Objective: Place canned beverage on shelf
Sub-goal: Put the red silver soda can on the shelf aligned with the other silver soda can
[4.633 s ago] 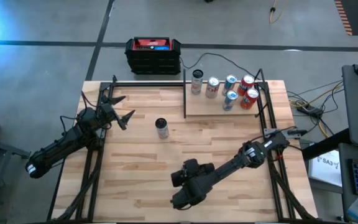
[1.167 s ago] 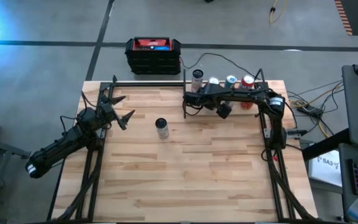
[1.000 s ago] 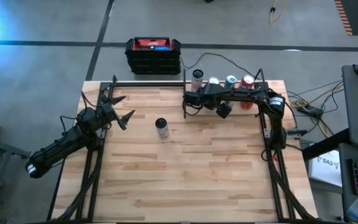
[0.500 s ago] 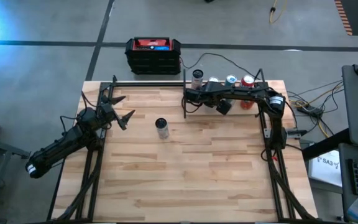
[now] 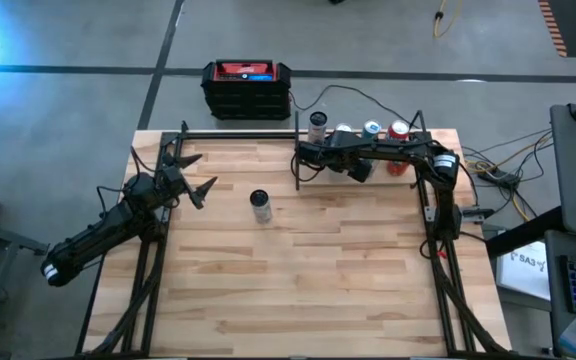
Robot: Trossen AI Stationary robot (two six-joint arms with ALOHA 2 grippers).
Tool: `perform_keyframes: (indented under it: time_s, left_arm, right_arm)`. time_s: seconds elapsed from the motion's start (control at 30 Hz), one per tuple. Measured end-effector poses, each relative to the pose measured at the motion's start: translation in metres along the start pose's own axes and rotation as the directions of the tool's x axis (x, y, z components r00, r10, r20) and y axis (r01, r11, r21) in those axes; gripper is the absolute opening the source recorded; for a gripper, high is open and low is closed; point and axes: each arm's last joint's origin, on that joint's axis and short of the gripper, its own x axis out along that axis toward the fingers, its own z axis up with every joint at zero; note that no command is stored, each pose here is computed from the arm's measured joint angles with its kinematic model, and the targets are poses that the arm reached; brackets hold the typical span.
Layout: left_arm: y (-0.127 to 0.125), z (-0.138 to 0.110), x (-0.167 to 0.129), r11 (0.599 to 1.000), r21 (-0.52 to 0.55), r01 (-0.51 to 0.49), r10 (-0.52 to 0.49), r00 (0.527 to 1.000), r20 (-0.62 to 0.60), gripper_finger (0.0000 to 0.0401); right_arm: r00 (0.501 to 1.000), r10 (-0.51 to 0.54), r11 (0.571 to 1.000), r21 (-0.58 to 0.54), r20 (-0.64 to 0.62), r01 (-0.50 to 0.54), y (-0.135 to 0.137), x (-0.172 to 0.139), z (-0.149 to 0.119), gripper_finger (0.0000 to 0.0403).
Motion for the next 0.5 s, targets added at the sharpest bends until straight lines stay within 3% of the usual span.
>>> perform_keyframes:
  time_s: [0.5]
  left_arm:
    - [0.0,0.0001,0.0,1.0,0.0,0.0,0.0,1.0,0.0,0.0398]
  right_arm:
    - [0.999,-0.035,0.999,0.018,0.007,0.035,-0.0024,0.0052,0.0064,0.0316]
